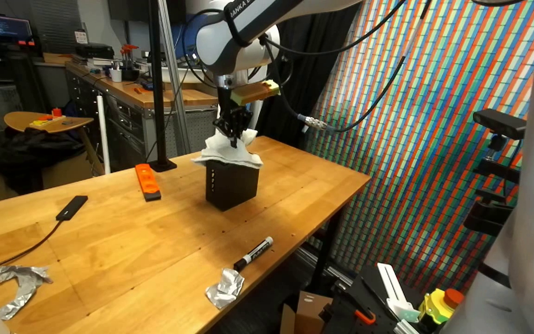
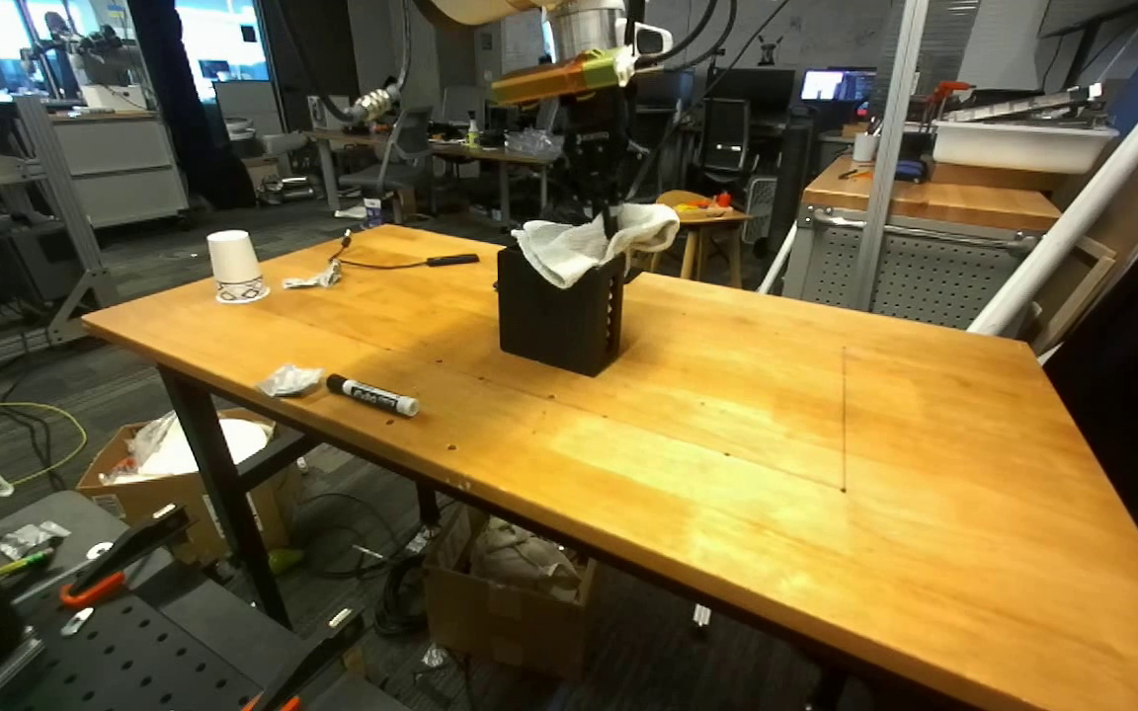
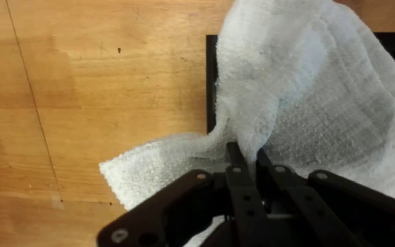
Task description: Put the towel in the black box
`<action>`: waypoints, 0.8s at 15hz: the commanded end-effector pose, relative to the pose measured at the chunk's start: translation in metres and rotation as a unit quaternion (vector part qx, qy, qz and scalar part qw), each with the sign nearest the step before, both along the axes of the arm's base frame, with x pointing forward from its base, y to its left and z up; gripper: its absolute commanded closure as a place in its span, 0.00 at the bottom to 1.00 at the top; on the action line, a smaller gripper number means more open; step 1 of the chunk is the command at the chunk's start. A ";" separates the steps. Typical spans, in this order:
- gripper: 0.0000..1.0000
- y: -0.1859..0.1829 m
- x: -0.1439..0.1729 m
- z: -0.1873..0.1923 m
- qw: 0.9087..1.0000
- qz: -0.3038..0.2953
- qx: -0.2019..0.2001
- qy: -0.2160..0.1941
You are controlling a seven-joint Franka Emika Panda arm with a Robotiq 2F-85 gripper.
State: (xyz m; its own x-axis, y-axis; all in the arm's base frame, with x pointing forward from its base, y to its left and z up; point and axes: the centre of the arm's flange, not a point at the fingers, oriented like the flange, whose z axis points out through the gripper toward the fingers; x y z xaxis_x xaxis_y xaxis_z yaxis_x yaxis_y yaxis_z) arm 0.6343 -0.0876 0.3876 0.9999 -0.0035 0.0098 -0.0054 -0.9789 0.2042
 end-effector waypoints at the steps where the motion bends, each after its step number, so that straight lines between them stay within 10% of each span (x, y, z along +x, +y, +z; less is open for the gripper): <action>1: 0.97 -0.014 -0.015 -0.011 0.999 -0.022 -0.016 0.017; 12: 0.97 0.036 -0.087 0.040 1.000 0.012 0.017 -0.023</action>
